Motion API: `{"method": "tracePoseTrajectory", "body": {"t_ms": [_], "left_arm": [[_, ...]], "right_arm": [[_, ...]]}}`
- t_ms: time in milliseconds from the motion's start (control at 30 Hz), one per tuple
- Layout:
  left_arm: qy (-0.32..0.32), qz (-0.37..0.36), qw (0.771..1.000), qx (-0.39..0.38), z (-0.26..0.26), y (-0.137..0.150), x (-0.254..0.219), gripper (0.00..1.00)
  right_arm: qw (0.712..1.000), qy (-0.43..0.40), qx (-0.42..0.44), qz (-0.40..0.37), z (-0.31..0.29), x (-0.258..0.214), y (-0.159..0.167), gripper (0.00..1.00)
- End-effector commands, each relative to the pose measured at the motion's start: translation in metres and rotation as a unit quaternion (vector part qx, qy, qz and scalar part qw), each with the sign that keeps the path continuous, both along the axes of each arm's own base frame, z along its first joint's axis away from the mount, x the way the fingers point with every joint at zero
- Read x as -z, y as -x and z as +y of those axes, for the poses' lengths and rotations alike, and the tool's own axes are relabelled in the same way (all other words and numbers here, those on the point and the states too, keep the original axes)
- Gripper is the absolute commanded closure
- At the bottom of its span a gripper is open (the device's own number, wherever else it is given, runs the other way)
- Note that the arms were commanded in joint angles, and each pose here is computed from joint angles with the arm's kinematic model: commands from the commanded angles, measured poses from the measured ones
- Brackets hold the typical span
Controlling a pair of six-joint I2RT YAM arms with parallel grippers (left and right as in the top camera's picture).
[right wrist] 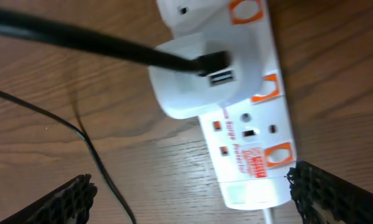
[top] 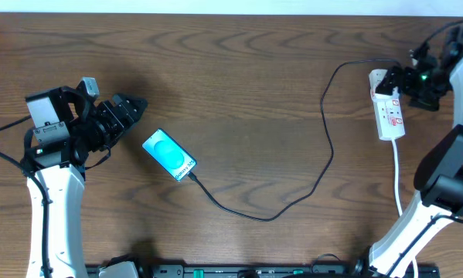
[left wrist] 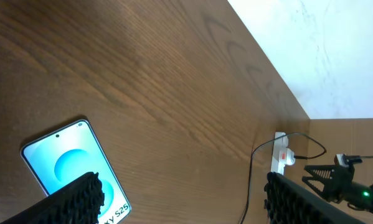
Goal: Plug charger to phone and switch on socket
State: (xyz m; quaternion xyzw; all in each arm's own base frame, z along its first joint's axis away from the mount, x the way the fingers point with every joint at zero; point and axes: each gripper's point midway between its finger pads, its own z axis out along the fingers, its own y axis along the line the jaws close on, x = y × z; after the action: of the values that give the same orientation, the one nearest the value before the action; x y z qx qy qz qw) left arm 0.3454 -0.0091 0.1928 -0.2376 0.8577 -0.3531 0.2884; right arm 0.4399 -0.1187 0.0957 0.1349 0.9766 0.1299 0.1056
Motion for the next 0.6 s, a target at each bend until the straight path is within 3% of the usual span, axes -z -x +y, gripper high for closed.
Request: {"method": "tracePoseTrajectory", "body": {"t_ms": [0,567], "left_arm": [[-0.009,-0.004,1.0,0.002,0.003,-0.002,-0.001,0.18],[-0.013,-0.003,1.0,-0.002,0.005,-0.002,0.0,0.18]], "right_arm": [[0.999,-0.016,-0.025,-0.028,0.004,-0.006,-0.009,0.01],[0.999,-0.026,-0.03,-0.005,0.004,0.03,-0.014,0.01]]}}
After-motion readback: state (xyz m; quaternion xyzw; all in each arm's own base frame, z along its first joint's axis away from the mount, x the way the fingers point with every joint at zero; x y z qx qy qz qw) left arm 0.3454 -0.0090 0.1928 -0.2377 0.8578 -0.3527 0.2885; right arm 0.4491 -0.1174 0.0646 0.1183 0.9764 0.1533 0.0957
